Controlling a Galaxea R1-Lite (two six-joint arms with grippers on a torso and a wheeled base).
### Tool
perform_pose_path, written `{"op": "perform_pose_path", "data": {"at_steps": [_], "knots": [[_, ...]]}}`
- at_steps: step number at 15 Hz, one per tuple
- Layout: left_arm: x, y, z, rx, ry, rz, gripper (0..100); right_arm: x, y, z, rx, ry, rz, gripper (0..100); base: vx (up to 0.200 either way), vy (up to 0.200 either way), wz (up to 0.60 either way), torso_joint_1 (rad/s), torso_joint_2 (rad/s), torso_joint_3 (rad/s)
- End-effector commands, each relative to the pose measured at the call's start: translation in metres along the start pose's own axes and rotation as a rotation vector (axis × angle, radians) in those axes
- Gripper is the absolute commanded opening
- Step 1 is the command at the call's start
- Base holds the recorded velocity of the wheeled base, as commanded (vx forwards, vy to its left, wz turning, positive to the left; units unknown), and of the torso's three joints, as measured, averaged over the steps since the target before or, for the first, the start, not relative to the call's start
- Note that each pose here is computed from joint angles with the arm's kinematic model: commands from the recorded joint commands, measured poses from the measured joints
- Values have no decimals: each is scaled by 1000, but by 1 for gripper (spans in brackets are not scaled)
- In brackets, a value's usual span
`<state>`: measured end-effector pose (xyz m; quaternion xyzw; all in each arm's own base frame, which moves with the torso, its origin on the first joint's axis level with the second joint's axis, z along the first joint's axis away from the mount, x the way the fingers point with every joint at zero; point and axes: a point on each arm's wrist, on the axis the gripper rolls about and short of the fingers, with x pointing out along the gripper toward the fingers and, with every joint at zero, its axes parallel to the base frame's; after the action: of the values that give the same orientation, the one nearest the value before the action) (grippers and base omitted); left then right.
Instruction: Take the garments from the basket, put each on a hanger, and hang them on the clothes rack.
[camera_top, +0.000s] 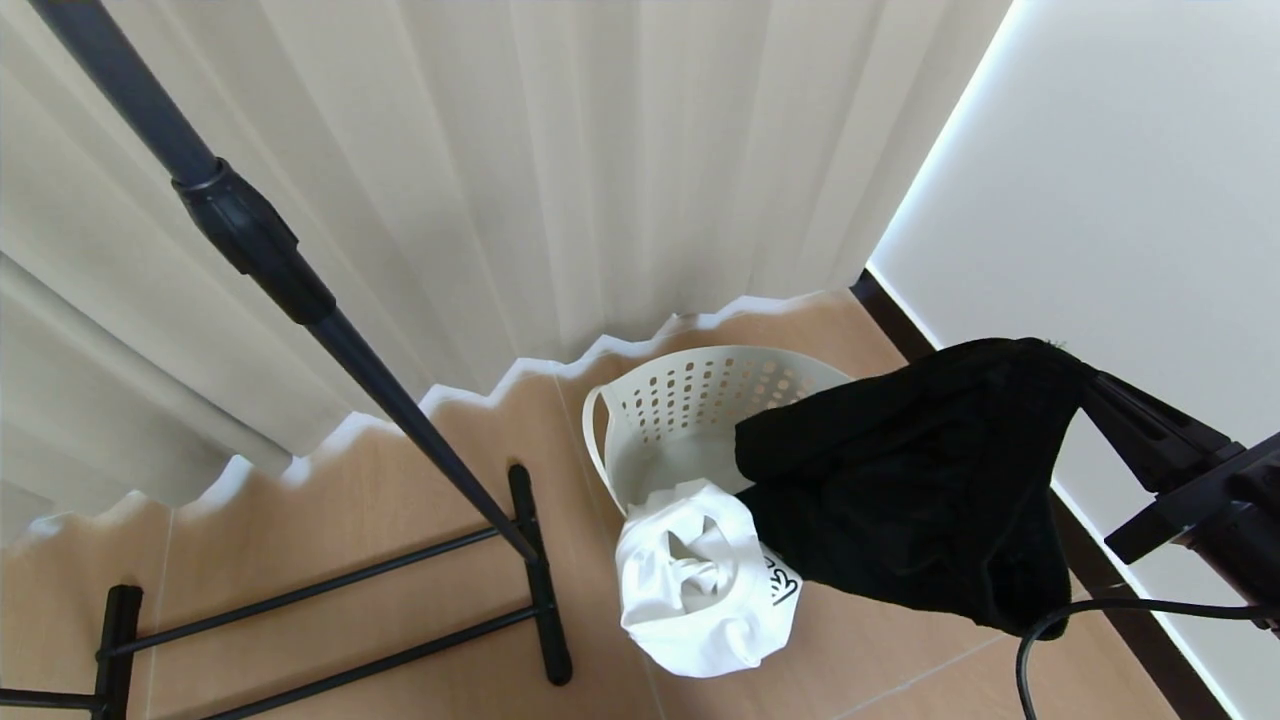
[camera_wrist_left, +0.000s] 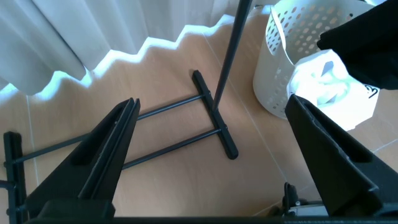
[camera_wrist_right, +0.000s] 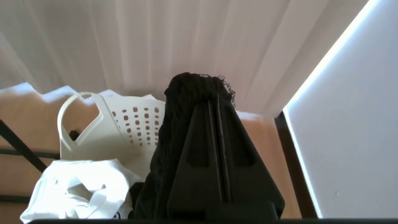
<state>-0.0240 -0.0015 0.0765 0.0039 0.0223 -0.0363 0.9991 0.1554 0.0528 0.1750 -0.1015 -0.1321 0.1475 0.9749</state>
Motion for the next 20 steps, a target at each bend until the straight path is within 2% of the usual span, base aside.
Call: {"op": "perform_pose_path", "data": {"at_steps": [1, 12, 20], "knots": [[0, 0, 0, 0, 0, 0, 100, -1, -1, 2, -2, -10, -5, 0, 0, 0, 0, 2, 2, 203], [0, 0, 0, 0, 0, 0, 100, 3, -3, 5, -4, -24, -14, 0, 0, 0, 0, 2, 1, 203], [0, 0, 0, 0, 0, 0, 100, 3, -3, 5, -4, -24, -13, 0, 0, 0, 0, 58, -370, -110]]}}
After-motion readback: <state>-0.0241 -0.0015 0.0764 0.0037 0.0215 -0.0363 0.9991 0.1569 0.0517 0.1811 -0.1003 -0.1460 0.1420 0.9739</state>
